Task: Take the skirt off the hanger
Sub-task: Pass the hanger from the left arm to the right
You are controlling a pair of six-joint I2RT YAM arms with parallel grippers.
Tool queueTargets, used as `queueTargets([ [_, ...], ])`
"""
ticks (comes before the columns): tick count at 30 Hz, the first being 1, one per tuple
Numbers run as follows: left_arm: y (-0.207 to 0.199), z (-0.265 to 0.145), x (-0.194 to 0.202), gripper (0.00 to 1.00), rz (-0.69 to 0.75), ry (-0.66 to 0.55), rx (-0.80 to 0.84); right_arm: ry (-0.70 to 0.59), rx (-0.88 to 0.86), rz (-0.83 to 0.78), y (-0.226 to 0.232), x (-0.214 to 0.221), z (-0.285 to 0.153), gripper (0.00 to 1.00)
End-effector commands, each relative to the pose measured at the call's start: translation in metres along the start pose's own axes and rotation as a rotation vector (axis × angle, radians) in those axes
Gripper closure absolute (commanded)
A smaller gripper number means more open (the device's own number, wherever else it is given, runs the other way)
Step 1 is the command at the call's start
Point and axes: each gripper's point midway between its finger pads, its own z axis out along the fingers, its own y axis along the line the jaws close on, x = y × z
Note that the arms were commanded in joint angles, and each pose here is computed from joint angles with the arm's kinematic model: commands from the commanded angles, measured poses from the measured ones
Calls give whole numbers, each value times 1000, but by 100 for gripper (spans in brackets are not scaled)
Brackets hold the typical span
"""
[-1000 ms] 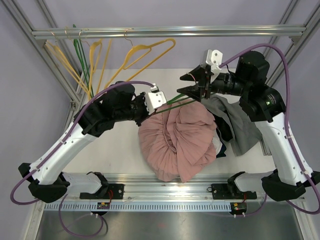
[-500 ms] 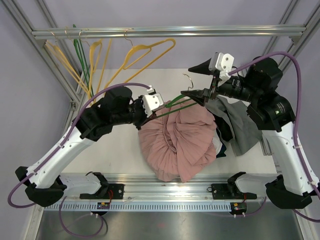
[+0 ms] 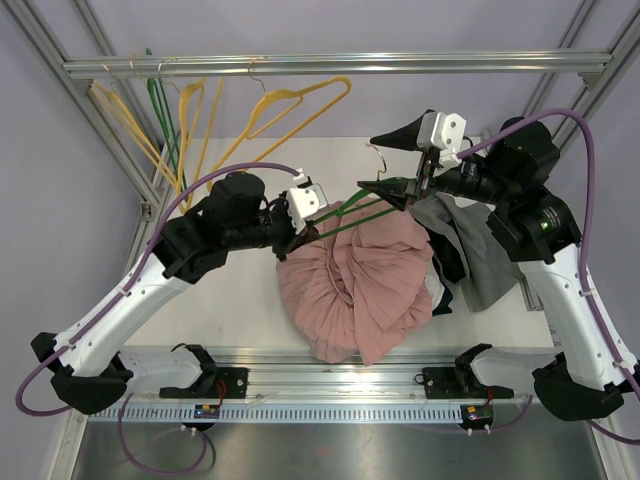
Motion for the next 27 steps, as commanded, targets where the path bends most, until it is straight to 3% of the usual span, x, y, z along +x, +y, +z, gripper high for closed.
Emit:
queueTargets([
  [1, -3, 2, -23, 100, 11, -98, 19, -84, 17, -36, -8, -26, 4, 26],
  [12, -2, 10, -16, 100, 6, -86, 24, -102, -11, -28, -8, -29, 10, 43],
  [19, 3, 12, -7, 100, 3, -69, 25, -107, -93, -50, 5, -33, 9, 64],
  [24, 12, 5, -8, 100, -7, -86, 14, -59, -146, -37, 12, -21, 10, 87],
  [27, 11, -1, -11, 100, 20, -101, 35, -48, -222, -41, 23, -18, 9, 93],
])
